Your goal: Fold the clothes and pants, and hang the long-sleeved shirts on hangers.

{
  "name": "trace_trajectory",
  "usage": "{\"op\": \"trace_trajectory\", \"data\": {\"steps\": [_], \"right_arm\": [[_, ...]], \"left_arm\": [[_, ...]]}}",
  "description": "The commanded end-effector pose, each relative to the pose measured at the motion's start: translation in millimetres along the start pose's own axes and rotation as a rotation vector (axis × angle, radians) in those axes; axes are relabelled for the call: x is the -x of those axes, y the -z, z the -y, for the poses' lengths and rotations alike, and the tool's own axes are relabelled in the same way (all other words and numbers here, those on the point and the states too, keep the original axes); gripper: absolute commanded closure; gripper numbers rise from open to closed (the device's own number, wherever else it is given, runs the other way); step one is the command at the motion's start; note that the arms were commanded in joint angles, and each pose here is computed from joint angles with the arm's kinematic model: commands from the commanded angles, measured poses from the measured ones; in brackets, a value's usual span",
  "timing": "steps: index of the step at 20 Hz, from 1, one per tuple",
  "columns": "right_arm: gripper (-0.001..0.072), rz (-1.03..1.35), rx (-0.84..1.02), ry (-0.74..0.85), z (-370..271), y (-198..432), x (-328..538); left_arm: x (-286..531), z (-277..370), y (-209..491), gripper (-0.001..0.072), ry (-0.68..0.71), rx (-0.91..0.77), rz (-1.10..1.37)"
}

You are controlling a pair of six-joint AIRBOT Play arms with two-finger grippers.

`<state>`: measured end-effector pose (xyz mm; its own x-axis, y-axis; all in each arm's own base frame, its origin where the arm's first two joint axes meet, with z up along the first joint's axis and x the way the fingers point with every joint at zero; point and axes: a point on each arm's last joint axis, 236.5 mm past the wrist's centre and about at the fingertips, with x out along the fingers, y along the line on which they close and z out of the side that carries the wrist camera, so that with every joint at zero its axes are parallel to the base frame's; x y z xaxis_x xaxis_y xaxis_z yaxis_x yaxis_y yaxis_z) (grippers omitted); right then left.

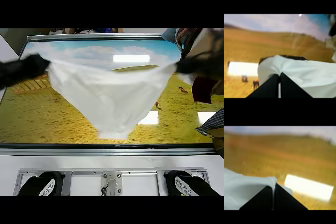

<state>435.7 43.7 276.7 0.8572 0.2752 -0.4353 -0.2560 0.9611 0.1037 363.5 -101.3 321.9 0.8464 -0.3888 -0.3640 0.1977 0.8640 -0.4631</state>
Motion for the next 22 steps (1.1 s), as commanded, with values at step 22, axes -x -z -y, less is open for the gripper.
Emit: {"op": "trace_trajectory", "data": {"steps": [22], "right_arm": [[0.0700,0.197,-0.026,-0.221,-72,-92,11]], "left_arm": [[-22,9,51,0.0703,-0.138,-0.230,-0.337]]}}
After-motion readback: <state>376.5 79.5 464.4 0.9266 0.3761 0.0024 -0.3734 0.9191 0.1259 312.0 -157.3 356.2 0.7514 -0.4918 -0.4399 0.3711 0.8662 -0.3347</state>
